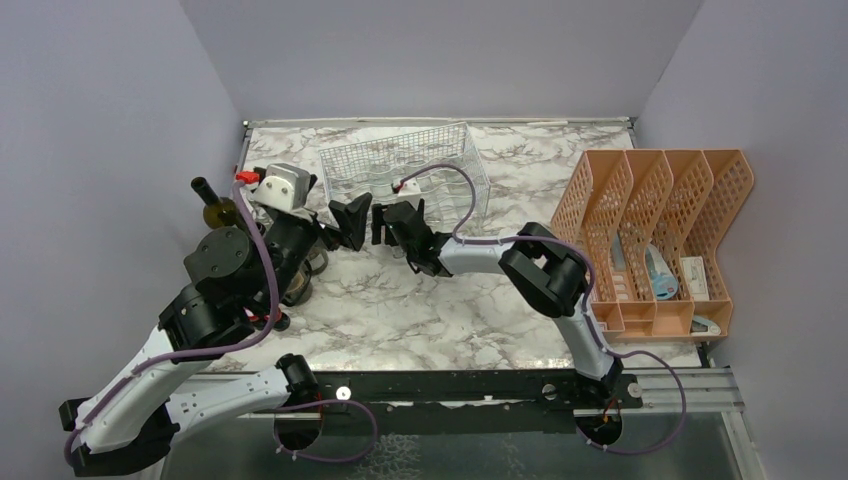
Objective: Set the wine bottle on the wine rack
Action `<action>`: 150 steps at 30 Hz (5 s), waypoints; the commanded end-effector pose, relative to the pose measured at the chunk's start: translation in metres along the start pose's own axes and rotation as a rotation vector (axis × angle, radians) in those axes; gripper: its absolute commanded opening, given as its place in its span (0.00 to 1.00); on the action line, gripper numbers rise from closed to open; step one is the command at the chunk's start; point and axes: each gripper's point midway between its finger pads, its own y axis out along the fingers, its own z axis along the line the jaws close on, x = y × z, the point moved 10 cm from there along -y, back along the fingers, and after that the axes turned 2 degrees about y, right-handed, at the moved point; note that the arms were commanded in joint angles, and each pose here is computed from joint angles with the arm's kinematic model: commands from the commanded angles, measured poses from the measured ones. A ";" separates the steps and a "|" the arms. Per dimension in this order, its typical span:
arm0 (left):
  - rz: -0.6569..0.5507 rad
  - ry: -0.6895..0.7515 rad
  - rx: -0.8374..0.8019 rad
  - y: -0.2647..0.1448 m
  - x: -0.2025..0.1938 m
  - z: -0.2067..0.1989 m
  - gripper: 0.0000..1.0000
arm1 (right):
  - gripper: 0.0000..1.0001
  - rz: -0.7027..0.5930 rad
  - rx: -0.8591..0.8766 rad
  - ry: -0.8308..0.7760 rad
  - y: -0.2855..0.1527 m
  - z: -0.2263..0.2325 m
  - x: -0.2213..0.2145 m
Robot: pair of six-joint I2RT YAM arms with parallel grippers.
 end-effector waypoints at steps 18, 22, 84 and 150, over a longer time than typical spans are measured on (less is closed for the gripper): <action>-0.117 0.072 0.117 -0.026 0.057 0.032 0.99 | 0.85 -0.011 0.427 -0.149 -0.079 0.027 0.075; -0.140 0.080 0.147 -0.032 0.067 0.039 0.99 | 0.83 -0.029 0.700 -0.260 -0.094 0.057 0.096; -0.107 0.038 0.208 -0.046 0.056 0.049 0.99 | 0.09 -0.305 0.785 -0.398 -0.123 0.154 0.145; 0.125 -0.154 -1.045 0.017 -0.215 -0.116 0.99 | 0.01 -0.364 0.778 -0.180 -0.379 -0.050 0.164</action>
